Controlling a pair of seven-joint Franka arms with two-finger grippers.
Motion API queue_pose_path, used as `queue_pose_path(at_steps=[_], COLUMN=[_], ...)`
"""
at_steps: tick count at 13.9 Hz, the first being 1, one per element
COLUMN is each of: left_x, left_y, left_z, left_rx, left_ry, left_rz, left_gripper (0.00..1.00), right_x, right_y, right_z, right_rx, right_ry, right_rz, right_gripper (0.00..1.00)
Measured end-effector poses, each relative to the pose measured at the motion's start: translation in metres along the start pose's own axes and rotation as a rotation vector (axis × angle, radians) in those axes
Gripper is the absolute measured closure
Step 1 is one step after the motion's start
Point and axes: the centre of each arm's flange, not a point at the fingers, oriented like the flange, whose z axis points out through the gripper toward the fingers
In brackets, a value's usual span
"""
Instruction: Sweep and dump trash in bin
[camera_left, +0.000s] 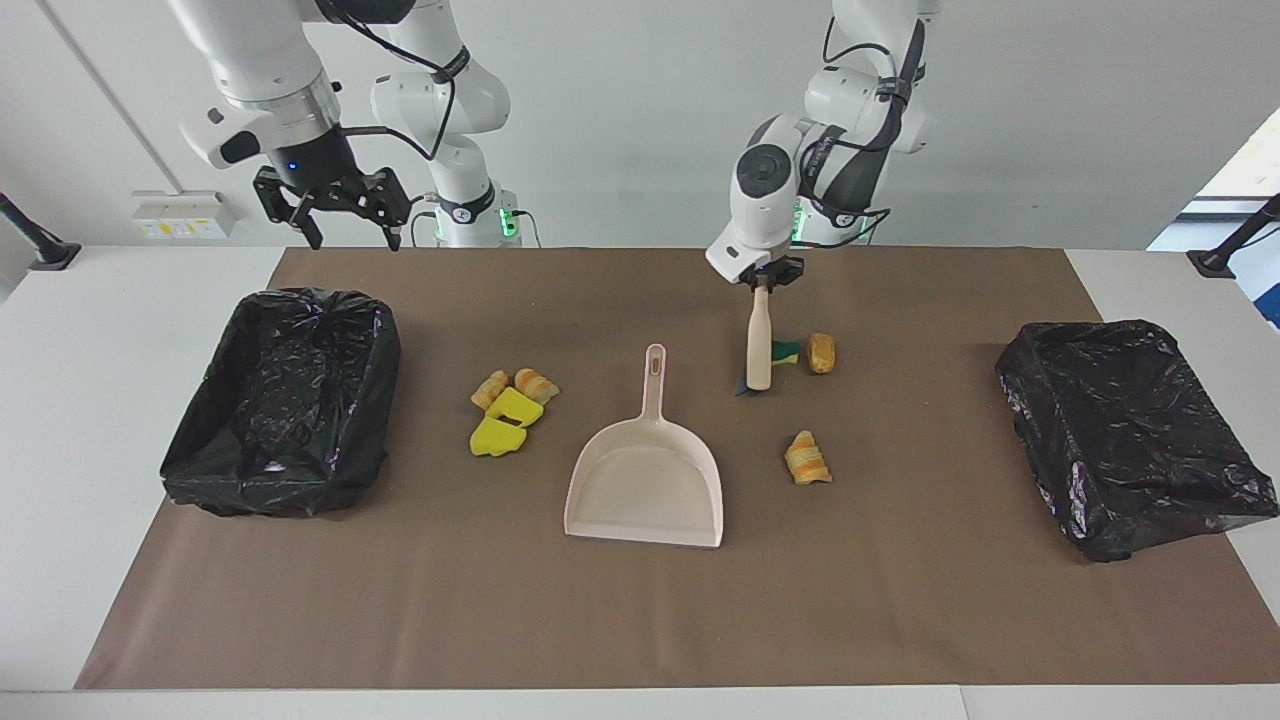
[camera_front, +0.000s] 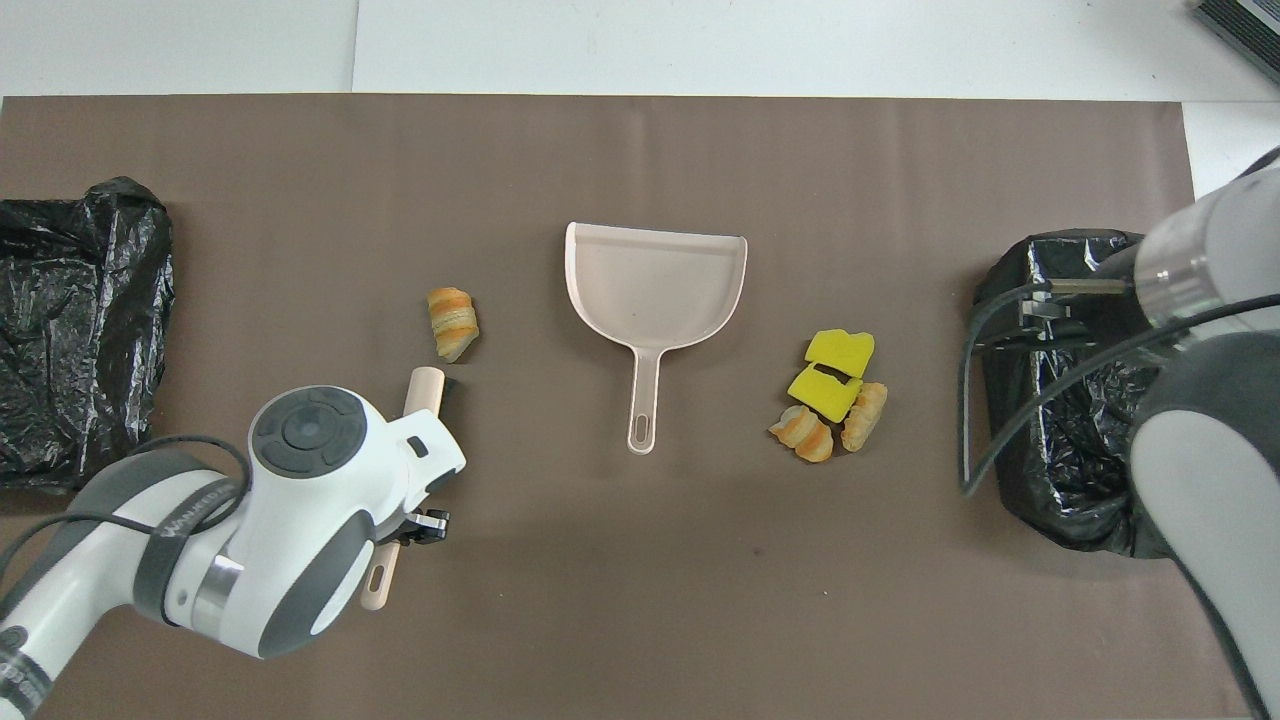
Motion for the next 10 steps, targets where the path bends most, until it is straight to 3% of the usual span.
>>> queue_pose_path(at_steps=[5,10], left_x=[0.05,0.107], left_y=[-0.052,-0.064], left_z=[-0.092,-0.08], left_rx=[-0.049,-0.019], left_ry=[0.202,0.28], left_rz=[-0.007,0.221], left_gripper=[0.74,0.74], right_x=[0.003,-0.019], right_y=[-0.117,-0.201], right_z=[0.08,0.157], right_rx=[-0.003,0.042], right_ry=[-0.055,-0.078], right_rz=[-0.056,-0.035], right_gripper=[0.0,0.0])
